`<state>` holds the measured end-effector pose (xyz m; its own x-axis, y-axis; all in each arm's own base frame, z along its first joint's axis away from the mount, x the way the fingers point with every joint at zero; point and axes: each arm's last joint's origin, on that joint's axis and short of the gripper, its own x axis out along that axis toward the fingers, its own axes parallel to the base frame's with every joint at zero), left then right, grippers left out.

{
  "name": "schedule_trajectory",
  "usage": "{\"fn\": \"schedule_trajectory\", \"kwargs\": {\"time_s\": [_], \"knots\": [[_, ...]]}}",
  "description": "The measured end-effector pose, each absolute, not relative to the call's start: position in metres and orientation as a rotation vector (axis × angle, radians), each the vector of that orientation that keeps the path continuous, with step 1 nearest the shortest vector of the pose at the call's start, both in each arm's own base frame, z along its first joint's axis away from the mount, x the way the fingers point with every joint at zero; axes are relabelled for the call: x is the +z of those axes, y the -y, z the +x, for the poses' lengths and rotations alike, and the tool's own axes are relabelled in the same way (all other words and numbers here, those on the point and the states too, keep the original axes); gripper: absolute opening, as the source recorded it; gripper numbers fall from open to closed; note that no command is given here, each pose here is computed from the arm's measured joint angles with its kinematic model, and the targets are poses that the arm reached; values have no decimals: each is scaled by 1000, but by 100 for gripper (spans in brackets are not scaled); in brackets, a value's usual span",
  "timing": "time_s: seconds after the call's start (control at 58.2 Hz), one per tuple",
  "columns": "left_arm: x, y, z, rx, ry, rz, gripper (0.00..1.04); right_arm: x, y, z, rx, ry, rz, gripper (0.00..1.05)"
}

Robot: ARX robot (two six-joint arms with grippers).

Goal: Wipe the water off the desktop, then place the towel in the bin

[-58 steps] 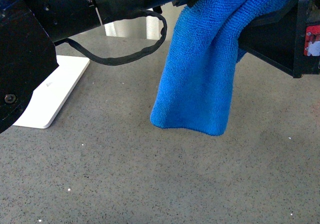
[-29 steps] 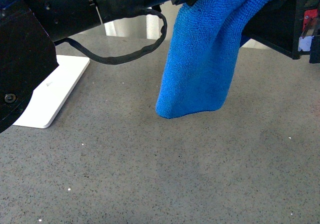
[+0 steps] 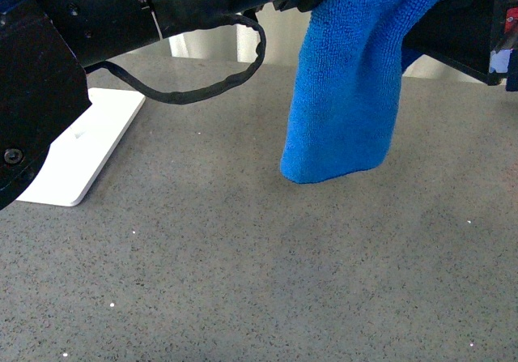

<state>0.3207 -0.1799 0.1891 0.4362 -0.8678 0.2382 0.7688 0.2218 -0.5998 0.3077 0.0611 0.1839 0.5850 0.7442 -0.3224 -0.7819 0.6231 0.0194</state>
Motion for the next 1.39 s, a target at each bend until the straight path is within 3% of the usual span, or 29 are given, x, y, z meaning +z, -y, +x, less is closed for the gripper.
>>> {"fn": "schedule_trajectory", "kwargs": {"time_s": [0.189,0.241,0.55,0.739,0.911,1.082,1.306,1.392], "knots": [[185,175,324,-1096,-182,-725,5,184,-53,310,845,-321,-130,3],[184,173,325,-1086,-189,-727,10,184,-52,310,838,-321,-129,3],[172,133,352,-845,-254,-723,64,204,-32,319,754,-277,-60,3],[142,59,369,-597,-368,-612,100,208,-14,322,693,-282,8,3],[125,-14,348,-458,-435,-459,98,203,5,325,532,-337,15,3],[134,-77,314,-351,-383,-371,98,198,20,327,383,-373,-2,3],[121,-116,268,-232,-410,-378,98,188,28,324,293,-405,-32,3],[114,-107,252,-80,-276,-201,79,185,26,324,297,-417,-30,3]]}}
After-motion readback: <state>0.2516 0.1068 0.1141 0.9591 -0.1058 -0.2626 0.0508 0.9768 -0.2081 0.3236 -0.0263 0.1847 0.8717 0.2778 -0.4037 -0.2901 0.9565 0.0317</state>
